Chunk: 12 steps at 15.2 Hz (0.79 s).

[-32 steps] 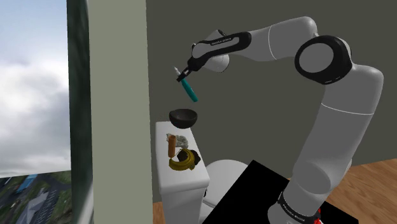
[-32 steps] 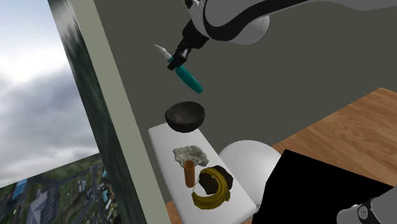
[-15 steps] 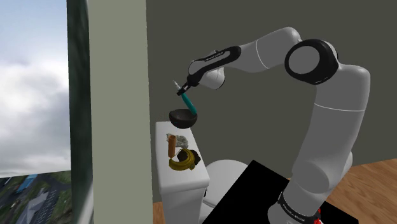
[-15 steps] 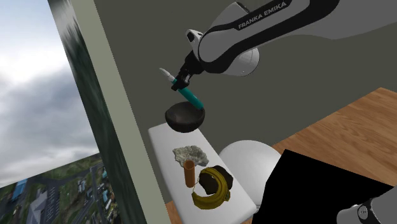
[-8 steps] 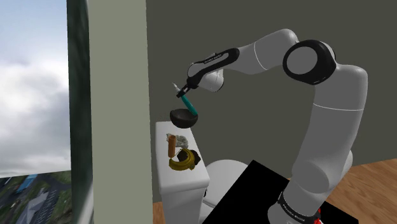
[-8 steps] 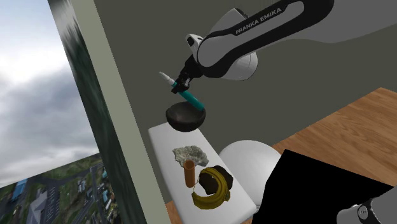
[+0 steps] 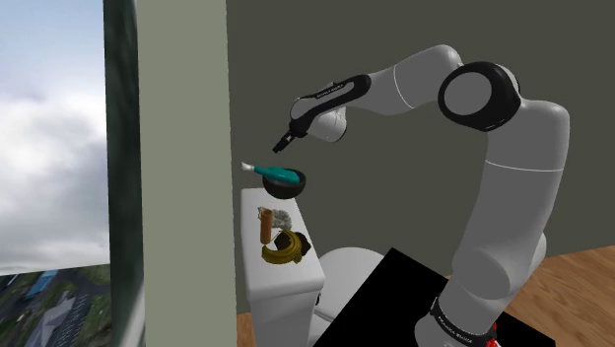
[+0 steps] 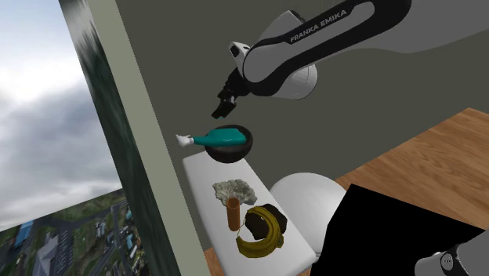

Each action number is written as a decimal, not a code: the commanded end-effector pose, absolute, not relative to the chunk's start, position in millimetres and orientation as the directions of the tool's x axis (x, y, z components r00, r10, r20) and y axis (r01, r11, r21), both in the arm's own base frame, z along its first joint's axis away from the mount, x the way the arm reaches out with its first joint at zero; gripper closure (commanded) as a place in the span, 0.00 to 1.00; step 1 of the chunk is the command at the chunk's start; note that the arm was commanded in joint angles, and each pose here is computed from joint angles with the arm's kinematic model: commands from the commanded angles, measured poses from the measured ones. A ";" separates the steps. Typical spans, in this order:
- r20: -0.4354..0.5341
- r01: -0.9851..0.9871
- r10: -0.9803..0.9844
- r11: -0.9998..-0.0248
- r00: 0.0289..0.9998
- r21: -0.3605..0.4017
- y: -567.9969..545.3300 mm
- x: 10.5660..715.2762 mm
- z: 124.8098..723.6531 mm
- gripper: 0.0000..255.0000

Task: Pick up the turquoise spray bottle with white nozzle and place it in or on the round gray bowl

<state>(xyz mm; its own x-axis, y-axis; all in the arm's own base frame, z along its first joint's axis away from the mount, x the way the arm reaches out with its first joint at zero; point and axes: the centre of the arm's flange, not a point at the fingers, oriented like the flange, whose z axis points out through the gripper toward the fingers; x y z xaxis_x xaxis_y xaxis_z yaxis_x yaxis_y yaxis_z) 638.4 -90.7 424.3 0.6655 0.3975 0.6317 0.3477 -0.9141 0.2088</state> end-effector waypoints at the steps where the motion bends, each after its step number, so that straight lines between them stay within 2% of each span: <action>1: 0.632 0.348 0.397 -0.914 0.666 0.209 -91.8 629.8 434.1 0.00; 4: 0.632 0.348 0.397 -0.914 0.666 0.209 -94.7 605.5 461.6 0.00; 12: 0.632 0.348 0.397 -0.914 0.666 0.209 -94.8 605.6 461.6 0.00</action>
<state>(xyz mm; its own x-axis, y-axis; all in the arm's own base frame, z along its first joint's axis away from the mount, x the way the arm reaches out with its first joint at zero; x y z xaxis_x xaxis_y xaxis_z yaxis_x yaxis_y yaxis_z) 605.6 -94.8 461.6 0.6655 0.3975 0.6318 0.3477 -0.9141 0.2088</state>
